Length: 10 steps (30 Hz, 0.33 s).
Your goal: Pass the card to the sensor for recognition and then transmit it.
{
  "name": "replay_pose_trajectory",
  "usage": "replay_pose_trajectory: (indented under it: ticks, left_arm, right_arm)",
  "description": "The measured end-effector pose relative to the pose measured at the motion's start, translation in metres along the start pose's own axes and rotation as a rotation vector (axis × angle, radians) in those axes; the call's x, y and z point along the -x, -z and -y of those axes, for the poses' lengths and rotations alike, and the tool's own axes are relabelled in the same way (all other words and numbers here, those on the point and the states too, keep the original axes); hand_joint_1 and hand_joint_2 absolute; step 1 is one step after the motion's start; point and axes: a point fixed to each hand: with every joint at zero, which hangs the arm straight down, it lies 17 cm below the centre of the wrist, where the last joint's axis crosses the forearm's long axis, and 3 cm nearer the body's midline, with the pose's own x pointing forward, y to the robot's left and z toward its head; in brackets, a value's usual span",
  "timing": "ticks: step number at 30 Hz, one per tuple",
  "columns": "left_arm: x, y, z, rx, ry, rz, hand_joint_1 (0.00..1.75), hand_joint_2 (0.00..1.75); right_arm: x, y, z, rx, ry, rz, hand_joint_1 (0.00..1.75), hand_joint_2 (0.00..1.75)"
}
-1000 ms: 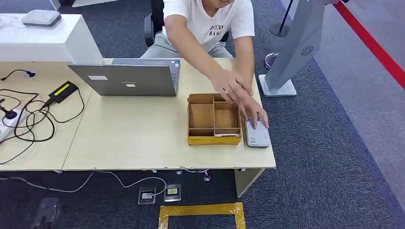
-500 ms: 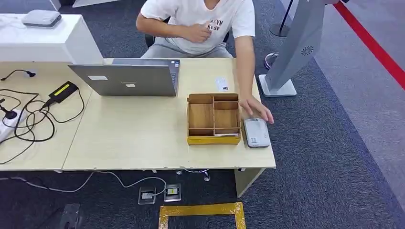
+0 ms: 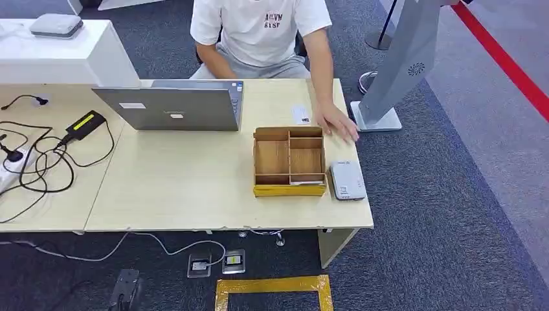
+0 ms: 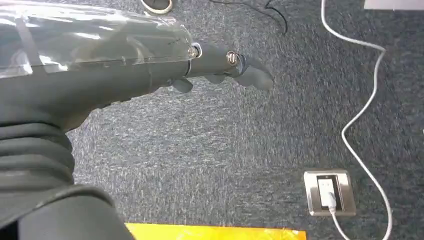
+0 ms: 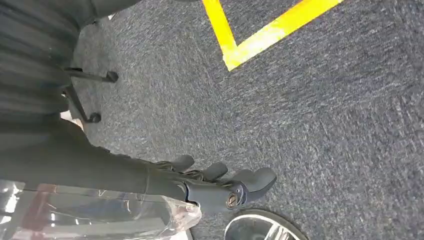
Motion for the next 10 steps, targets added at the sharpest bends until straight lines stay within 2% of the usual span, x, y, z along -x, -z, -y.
replay_pose_trajectory:
  ticks: [10]
  left_arm:
    - [0.007,-0.006,0.013,0.022,0.005,-0.009,0.00,0.00]
  right_arm:
    - [-0.004,-0.001,-0.005,-0.003,-0.036,0.008,0.00,1.75]
